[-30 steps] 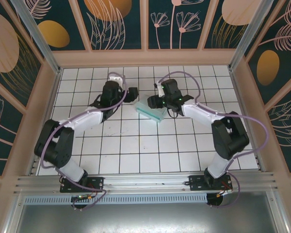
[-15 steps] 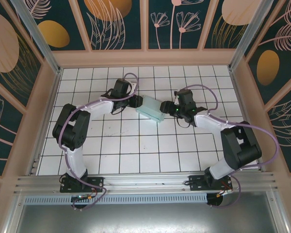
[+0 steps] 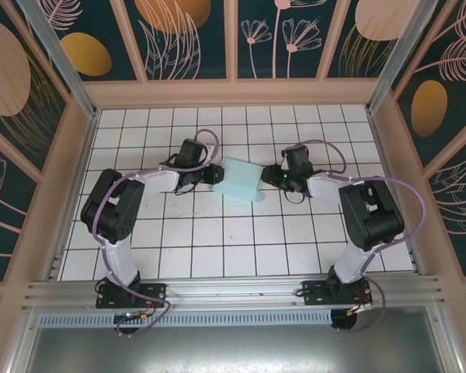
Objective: Fold the paper box
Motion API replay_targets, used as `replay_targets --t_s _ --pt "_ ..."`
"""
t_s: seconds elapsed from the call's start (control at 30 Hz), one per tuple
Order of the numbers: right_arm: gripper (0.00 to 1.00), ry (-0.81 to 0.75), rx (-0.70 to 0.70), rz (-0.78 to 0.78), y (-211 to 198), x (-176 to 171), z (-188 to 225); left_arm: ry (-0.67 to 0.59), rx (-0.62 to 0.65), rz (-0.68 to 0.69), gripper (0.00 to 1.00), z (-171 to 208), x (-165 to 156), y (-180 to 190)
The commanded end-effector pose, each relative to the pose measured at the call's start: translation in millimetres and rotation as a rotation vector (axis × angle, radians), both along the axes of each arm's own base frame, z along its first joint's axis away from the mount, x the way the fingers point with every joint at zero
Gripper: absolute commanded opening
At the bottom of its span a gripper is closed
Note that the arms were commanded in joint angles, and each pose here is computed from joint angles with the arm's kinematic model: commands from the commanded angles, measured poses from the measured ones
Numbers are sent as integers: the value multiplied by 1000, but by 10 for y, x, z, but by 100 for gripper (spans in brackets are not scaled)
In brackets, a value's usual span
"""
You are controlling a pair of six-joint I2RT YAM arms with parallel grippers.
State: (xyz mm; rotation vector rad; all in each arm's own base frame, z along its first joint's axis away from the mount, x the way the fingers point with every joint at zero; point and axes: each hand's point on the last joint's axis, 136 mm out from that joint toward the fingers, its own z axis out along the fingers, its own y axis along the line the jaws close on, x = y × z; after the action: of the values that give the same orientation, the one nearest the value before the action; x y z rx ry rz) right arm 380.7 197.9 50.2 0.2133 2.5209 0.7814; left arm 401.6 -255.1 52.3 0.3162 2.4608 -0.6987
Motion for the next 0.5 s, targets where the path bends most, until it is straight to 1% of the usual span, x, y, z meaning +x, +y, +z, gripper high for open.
replay_targets --t_s 0.0,0.2,0.3,0.33,0.37,0.4,0.47 --pt "45 -31 7 31 47 165 49 25 -28 13 34 -3 -94 34" --pt "44 -26 -18 35 5 345 -25 34 -71 11 31 21 -112 -14" --pt "44 -62 -20 30 -36 438 112 20 -85 17 30 79 -87 -27" --pt "45 -86 -25 24 -55 465 195 11 -90 21 32 116 -73 -27" --pt "46 -111 -35 12 -90 495 279 -5 -99 27 37 174 -51 -32" --pt "49 -134 -47 -2 -127 513 352 -21 -109 33 42 232 -29 -35" --pt "54 -168 -55 -15 -169 522 464 -48 -125 44 48 334 10 -41"
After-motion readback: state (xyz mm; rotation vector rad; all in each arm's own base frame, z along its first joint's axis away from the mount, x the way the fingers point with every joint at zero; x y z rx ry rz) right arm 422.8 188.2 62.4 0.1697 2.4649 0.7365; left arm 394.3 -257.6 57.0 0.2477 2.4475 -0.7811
